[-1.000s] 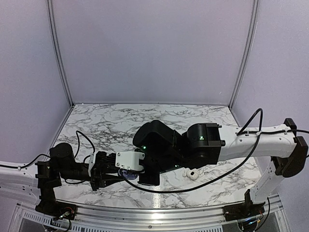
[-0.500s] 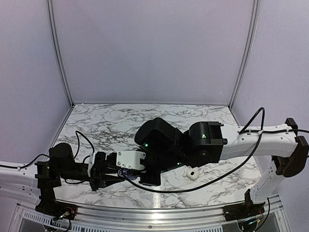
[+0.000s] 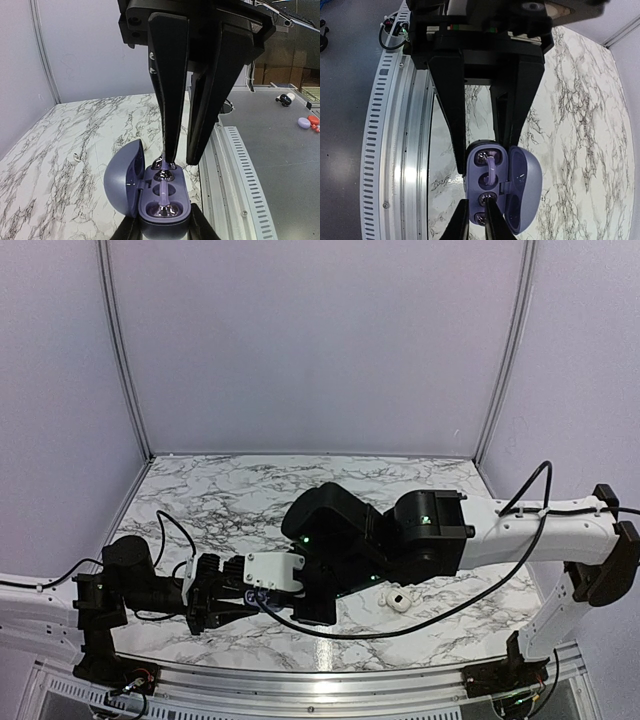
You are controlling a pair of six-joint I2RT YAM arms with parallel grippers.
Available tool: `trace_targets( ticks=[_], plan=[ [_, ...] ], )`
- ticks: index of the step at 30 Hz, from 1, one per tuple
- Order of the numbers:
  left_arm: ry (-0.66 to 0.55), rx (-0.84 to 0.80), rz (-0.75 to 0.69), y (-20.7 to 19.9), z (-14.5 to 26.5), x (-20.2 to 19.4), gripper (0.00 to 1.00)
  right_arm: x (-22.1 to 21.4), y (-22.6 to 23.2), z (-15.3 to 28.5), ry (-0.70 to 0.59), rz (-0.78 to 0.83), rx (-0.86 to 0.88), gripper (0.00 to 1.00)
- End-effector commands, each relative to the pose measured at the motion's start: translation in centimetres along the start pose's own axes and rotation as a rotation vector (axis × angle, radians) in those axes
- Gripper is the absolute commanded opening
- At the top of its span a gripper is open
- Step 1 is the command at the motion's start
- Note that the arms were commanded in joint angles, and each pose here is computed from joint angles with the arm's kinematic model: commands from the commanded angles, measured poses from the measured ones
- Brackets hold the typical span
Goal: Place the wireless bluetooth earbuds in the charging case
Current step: Adjust the right earbud in the right side groove of the charging case.
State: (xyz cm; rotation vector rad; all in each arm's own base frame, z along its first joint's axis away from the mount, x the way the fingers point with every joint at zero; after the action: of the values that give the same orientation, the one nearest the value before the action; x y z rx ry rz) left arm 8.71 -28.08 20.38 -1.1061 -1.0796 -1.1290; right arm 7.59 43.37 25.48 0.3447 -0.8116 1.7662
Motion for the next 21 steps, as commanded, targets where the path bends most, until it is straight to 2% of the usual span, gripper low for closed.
trace_targets(
  ticks=[1, 11, 21],
  plan=[
    [-0.086, -0.014, -0.052, -0.3, 0.0, 2.7, 0.0, -0.1, -0.7, 1.7, 0.004, -0.017, -0.025, 0.14],
    [-0.083, -0.023, -0.049, -0.4, -0.2, 2.8, 0.0, 0.5, -1.3, 2.6, -0.028, -0.025, -0.052, 0.17],
    [-0.081, -0.024, -0.049, -0.3, -0.3, 2.9, 0.0, -0.6, -1.1, 1.2, 0.022, -0.024, -0.036, 0.19]
  ],
)
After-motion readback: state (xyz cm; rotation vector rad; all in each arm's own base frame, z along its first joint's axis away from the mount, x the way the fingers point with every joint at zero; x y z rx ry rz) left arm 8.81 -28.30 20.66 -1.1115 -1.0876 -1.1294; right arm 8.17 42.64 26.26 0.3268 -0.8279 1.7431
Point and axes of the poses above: each gripper's point midway between its finger pads, its own z axis back along the fingers, its own y axis along the line the jaws close on, x = y × z, the point moved 3 cm from there along z, back along the fingers, and after that the axes turned 11 degrees about z, right-handed, at the moved point
